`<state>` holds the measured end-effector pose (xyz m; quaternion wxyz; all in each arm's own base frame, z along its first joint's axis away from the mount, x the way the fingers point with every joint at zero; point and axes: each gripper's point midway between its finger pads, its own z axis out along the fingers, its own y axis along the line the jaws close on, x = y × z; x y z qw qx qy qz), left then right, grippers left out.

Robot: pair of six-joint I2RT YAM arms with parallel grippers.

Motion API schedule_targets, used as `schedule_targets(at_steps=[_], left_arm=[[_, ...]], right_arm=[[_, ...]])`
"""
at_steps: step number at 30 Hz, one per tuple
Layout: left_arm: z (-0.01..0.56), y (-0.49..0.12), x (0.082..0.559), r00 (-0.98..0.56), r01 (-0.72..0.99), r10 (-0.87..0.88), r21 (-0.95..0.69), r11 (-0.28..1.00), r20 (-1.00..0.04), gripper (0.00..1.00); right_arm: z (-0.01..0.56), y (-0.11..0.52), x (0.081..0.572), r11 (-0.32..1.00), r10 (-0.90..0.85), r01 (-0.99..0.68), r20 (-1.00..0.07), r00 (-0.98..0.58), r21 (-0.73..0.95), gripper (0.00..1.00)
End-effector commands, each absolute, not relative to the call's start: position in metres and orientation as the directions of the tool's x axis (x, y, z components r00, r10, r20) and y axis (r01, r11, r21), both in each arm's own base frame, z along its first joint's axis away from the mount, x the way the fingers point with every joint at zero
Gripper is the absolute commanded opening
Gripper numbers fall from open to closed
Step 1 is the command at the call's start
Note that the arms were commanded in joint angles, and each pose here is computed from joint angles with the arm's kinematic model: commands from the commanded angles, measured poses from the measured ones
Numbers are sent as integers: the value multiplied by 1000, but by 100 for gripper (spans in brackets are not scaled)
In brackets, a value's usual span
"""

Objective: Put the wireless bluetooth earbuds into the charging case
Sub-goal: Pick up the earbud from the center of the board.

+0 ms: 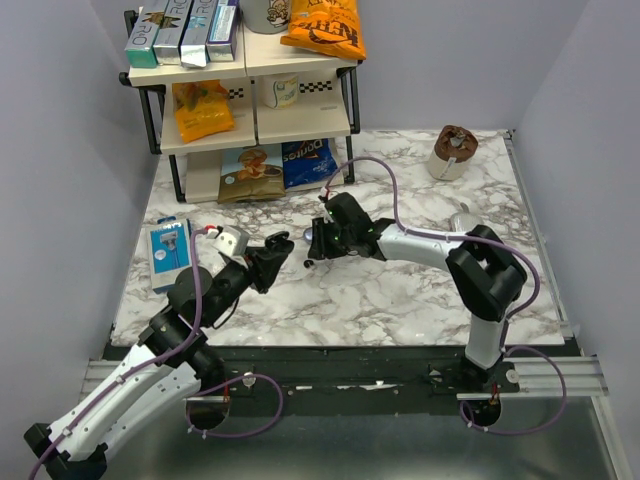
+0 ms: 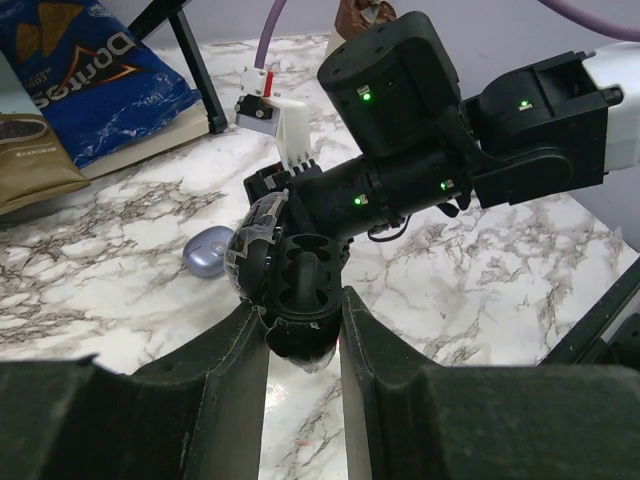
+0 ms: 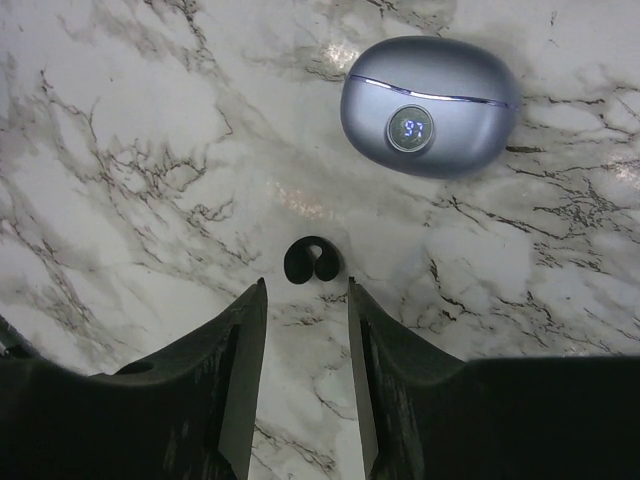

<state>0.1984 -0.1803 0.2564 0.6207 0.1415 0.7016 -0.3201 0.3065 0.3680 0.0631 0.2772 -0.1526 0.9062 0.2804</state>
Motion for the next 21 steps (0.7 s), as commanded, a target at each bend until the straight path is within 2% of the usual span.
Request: schedule_targets(at_steps=[1, 6, 21], left_arm=[[254, -174, 202, -184, 566, -207, -275, 777, -961, 0], [252, -174, 202, -188, 563, -208, -279, 778, -960, 0], [248, -177, 202, -191, 574, -198, -273, 772, -961, 0]], right_arm=[[56, 368, 314, 823, -58, -349, -546, -836, 447, 46], [43, 371, 316, 834, -13, -285, -500, -866, 472, 43], [20, 370, 316, 857, -16, -243, -448, -894, 455, 39]])
